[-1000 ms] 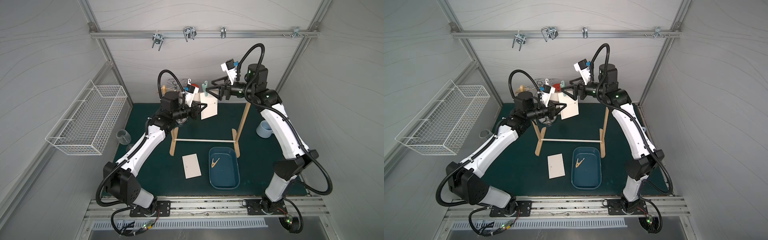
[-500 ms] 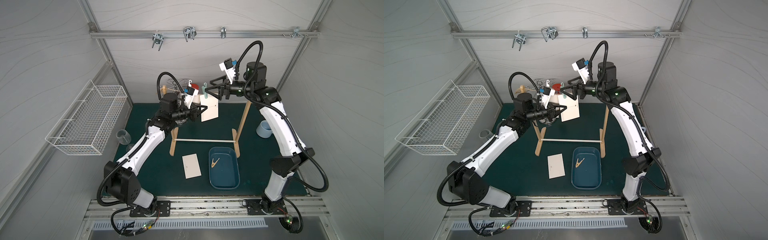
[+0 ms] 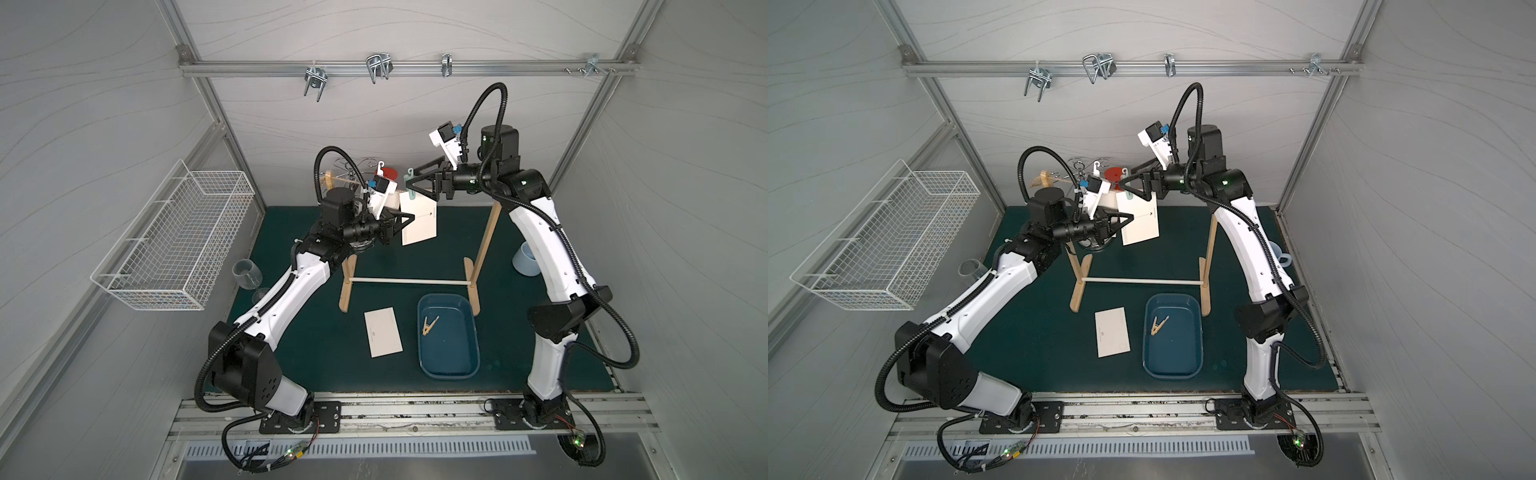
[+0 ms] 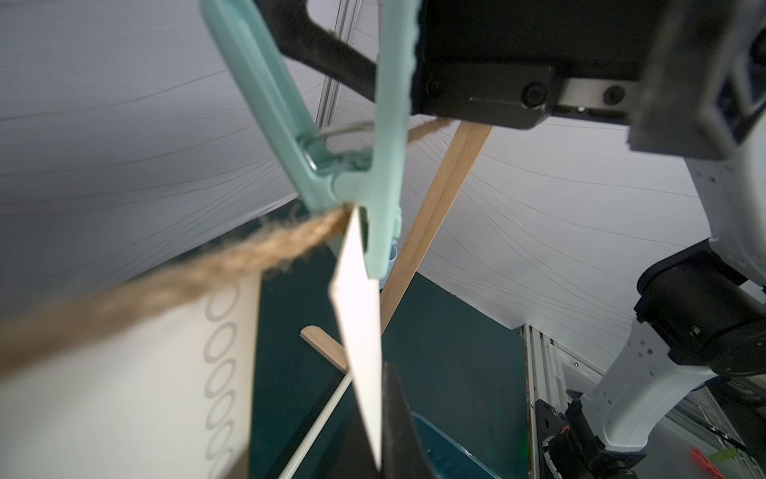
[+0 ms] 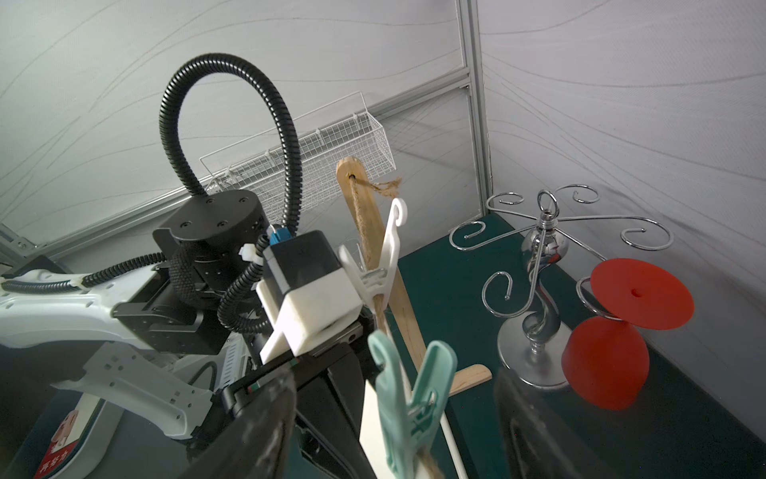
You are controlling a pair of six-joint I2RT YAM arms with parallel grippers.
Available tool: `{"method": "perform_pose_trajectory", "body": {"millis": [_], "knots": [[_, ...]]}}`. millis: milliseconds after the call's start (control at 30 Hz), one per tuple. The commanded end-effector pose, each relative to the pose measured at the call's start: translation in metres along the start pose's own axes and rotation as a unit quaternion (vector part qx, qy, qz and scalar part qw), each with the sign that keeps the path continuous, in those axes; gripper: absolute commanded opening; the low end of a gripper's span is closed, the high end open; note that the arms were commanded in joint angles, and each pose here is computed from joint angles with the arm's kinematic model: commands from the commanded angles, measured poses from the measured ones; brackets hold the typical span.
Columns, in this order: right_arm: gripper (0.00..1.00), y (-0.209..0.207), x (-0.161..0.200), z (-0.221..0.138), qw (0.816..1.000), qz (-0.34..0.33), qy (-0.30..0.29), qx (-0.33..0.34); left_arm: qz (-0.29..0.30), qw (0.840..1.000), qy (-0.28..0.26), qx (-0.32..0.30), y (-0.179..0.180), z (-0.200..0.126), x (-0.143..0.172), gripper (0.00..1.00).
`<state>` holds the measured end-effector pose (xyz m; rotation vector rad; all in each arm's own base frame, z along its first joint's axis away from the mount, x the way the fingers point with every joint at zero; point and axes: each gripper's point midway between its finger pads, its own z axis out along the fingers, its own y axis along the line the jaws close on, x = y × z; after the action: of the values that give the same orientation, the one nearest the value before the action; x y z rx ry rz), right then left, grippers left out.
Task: Remove the postcards from the strings
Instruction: Remove the clamp from the clothesline.
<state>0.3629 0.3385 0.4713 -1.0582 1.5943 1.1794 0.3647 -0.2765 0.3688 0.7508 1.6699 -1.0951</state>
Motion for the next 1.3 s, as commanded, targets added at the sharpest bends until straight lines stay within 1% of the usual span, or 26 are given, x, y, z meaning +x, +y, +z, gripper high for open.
{"method": "perform_pose_trajectory", "body": {"millis": [0, 633, 900, 1267], "knots": [[0.76, 0.005, 0.006, 0.001, 1.000, -0.001, 0.011, -0.021, 0.040, 0.999, -0.023, 0.021, -0.015, -0.005, -0.018, 0.00], [0.75, 0.008, 0.020, 0.011, 0.998, 0.005, 0.029, -0.050, 0.036, 0.999, -0.016, 0.027, -0.015, -0.004, -0.017, 0.00], [0.73, 0.010, 0.019, 0.013, 0.998, 0.004, 0.028, -0.061, 0.034, 0.999, -0.014, 0.030, -0.016, -0.003, -0.017, 0.00], [0.74, 0.008, 0.022, 0.018, 0.997, 0.007, 0.031, -0.067, 0.033, 0.999, -0.012, 0.031, -0.015, -0.003, -0.016, 0.00]]}}
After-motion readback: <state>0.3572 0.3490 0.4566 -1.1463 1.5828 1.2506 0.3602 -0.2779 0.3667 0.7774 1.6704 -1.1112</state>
